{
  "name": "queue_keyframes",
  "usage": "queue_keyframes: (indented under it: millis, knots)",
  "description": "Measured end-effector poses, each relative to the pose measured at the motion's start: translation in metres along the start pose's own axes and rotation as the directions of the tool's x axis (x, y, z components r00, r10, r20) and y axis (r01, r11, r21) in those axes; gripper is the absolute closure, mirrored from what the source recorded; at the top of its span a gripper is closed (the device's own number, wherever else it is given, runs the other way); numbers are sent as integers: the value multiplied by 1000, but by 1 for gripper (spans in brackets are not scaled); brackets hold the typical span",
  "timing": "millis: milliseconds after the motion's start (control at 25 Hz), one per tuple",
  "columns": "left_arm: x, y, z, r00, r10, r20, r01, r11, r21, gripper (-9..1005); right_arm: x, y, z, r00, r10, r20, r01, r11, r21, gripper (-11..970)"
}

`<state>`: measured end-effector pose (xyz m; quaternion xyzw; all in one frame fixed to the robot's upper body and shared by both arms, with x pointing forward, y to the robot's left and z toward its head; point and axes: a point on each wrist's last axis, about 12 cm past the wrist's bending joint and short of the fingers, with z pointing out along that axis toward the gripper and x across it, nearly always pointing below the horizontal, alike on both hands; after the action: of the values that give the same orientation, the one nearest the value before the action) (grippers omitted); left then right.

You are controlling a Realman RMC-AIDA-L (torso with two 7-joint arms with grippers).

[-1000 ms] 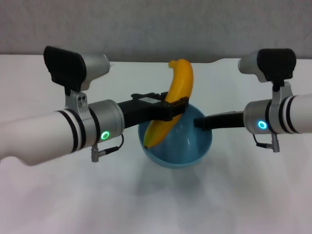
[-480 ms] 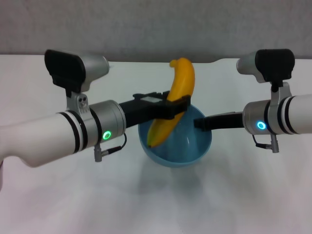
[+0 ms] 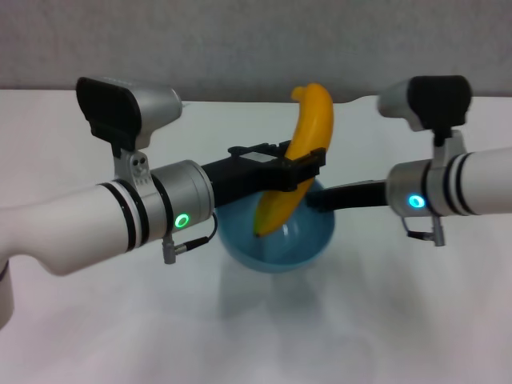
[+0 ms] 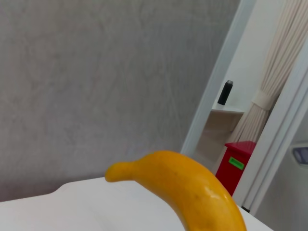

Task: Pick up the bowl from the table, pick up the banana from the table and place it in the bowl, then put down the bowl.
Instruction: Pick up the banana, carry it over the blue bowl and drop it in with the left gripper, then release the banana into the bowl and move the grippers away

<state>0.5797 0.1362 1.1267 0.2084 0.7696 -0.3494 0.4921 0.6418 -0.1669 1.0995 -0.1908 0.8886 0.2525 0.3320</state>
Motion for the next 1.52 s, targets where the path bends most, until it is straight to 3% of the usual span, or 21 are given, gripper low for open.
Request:
queue_keyframes:
  millis: [160,360,680,960,1040,1280,1440,1480,1520]
  knots:
    - [7,-1,1,1000,16,-17,-16,1000,3,475,-2,10,5,1000,-19,-5,18,1000,-24,924]
    - [13,5,-1,999,21,-30,-21,1000,-12,475,-1,10,5,1000,-17,-8,17,1000,-25,924]
    - [21,18,-6,999,6,-38,-9,997,-75,291,9,1,2,1000,17,-20,-17,1000,-10,923]
    - [13,33,-16,1000,-8,-4,8,993,-120,104,21,-11,1,997,53,-50,-52,998,17,923]
    - [6,48,-26,1000,10,20,-7,985,-170,103,24,-16,0,996,69,-57,-67,997,29,923]
    - [3,85,-47,981,187,-60,-196,916,-349,103,15,-29,-7,996,78,-54,-74,995,67,924]
    - [4,94,-52,954,266,-140,-300,864,-405,103,-1,-25,-6,992,84,-97,-77,994,78,924]
    - [4,94,-52,954,266,-140,-300,864,-405,103,-6,-23,-5,990,75,-118,-65,994,86,924]
    - [6,98,-52,927,322,-194,-375,819,-434,103,-11,-20,-3,988,65,-143,-52,994,95,924]
